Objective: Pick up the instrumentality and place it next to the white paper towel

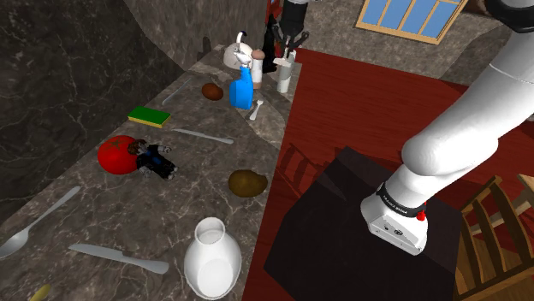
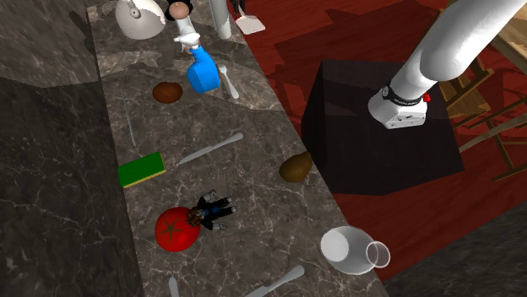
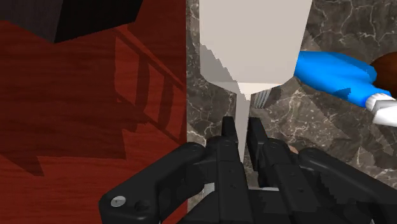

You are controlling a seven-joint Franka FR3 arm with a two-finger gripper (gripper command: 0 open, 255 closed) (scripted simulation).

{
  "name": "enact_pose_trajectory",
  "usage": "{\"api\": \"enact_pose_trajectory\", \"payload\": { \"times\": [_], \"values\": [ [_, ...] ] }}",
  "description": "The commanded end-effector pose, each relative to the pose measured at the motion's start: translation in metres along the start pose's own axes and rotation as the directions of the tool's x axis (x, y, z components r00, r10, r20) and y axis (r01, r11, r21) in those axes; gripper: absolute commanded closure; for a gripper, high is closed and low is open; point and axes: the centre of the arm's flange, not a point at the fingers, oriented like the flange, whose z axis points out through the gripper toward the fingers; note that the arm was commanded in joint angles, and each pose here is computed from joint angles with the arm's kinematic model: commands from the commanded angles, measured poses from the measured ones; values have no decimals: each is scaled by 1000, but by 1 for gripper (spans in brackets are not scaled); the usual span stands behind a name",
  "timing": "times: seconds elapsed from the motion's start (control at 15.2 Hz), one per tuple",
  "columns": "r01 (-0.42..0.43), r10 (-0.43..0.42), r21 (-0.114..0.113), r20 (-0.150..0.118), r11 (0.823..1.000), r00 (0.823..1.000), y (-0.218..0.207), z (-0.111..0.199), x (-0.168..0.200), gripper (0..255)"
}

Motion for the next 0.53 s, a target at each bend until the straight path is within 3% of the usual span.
{"api": "enact_pose_trajectory", "payload": {
  "times": [0.0,0.46],
  "values": [
    [1,-1,0,0,1000,1000,8,-2,26,255],
    [1,-1,0,0,1000,1000,33,3,115,255]
  ]
}}
